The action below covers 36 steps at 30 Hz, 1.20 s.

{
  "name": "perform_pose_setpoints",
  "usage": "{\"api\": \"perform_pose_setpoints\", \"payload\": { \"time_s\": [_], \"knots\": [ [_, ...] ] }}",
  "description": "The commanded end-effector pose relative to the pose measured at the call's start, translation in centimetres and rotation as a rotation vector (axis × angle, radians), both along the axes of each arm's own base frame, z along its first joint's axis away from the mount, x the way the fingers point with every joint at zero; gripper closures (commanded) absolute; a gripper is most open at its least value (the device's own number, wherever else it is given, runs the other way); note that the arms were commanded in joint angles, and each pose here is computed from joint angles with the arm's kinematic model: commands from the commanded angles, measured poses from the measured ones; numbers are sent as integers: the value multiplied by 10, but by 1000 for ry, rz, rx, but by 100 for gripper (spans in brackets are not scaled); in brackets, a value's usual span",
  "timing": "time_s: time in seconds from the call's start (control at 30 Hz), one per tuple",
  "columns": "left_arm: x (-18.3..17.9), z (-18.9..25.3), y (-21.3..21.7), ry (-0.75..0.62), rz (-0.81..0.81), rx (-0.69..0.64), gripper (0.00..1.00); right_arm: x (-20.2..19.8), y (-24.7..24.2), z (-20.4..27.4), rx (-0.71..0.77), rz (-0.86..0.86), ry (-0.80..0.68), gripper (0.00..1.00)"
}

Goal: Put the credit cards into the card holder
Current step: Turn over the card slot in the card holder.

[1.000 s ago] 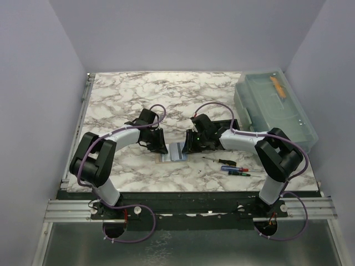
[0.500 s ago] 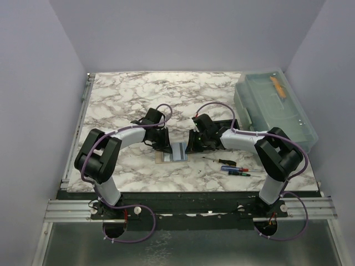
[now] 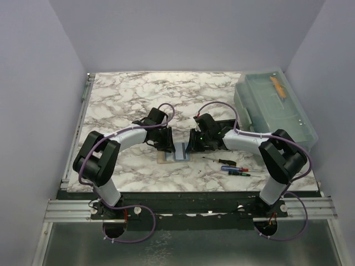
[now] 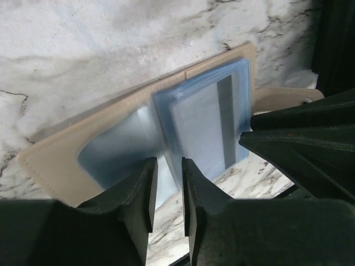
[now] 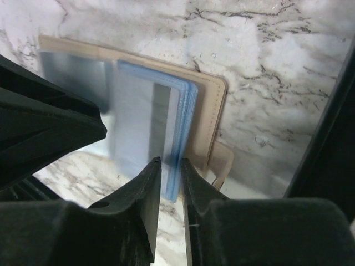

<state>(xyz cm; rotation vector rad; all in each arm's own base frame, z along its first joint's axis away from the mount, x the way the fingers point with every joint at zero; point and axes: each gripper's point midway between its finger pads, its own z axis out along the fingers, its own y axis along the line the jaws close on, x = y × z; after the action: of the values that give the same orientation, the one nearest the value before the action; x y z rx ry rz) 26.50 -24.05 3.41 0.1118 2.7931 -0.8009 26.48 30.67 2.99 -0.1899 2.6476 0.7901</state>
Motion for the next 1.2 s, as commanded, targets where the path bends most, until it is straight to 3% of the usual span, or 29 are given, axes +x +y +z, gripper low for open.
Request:
{"api": "perform_pose_setpoints", "payload": {
  "time_s": [0.0, 0.33, 0.8, 1.17],
  "knots": [
    [-1, 25, 2, -72, 5, -8, 70, -5, -3, 21, 25, 1, -30, 73],
    [-2, 24, -14, -35, -12, -87, 91, -3, 1, 27, 127, 10, 1, 65],
    [-10, -19, -7, 19, 11, -53, 98, -5, 6, 8, 157, 37, 61, 60],
    [-13, -24, -6, 33, 8, -42, 99, -8, 10, 10, 175, 60, 76, 60]
  ]
}}
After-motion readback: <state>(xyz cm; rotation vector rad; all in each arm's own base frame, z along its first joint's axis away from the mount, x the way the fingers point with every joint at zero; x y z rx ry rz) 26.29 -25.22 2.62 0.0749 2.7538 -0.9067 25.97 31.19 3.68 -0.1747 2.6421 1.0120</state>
